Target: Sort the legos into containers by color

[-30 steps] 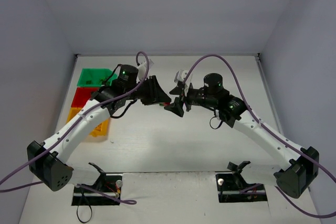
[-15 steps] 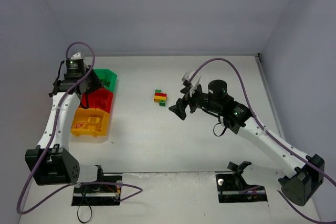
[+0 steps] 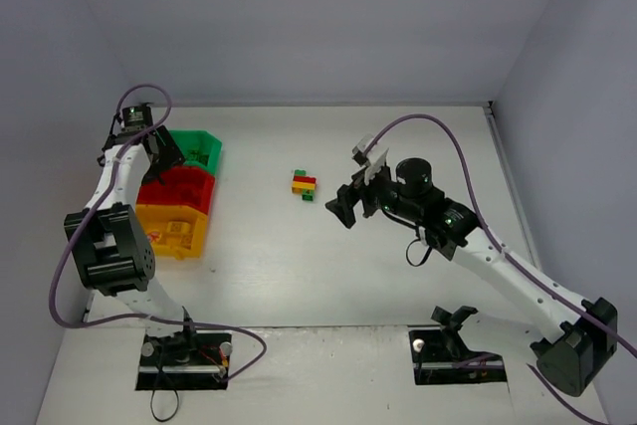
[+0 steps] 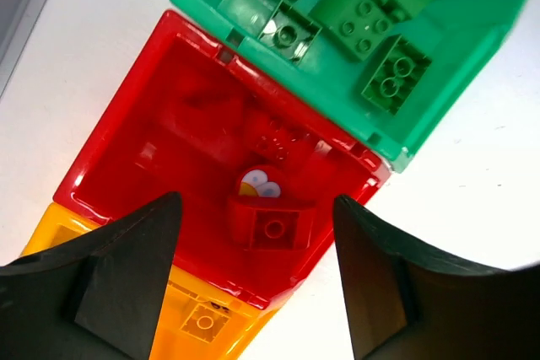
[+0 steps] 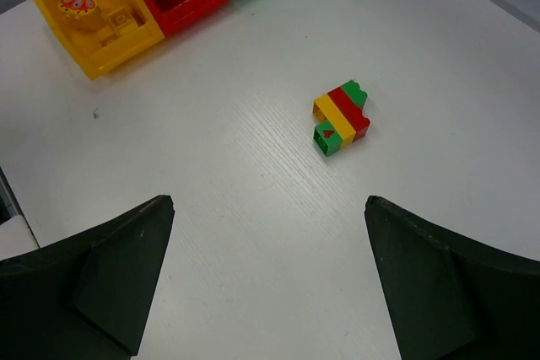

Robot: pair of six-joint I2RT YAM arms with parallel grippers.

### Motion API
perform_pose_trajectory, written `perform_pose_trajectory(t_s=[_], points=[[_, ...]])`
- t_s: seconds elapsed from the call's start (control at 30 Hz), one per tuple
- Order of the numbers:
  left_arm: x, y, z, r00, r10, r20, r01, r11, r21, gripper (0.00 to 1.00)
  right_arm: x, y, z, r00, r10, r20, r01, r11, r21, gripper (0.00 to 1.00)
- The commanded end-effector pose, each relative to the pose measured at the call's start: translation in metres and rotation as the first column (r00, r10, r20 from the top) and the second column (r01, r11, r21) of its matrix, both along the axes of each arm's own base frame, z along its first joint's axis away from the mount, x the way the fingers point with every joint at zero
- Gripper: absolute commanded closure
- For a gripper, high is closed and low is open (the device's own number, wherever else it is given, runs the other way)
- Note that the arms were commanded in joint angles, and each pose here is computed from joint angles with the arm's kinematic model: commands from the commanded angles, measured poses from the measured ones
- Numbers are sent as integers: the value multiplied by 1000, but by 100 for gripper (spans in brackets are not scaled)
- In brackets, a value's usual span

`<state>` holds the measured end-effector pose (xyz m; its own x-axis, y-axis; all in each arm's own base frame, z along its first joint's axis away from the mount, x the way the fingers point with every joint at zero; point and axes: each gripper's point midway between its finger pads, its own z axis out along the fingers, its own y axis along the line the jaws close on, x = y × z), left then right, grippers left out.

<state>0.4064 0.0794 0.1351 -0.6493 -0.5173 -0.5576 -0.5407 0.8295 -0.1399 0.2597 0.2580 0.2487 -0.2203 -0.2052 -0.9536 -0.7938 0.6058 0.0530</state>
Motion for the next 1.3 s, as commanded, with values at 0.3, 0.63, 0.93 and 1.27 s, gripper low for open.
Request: perform_pose_trajectory(t_s=[0.3,0.63,0.93,1.27], points=[[-15,-50,76,970,-126,209,138,990,-41,32,83,24,-62,906,-326,-271,330,944,-33,8],[-84,-128,78,919,-324,225,343,938,-50,32,143,64,-109,790,-490,-368,500,863,-75,13],[-119,-139,53,914,-362,184,385,916,-110,32,173,78,-164,675,-628,-389,597,773,-212,2],[-123,-146,44,908,-380,180,406,903,-144,32,185,91,-198,554,-747,-367,688,659,-303,0]])
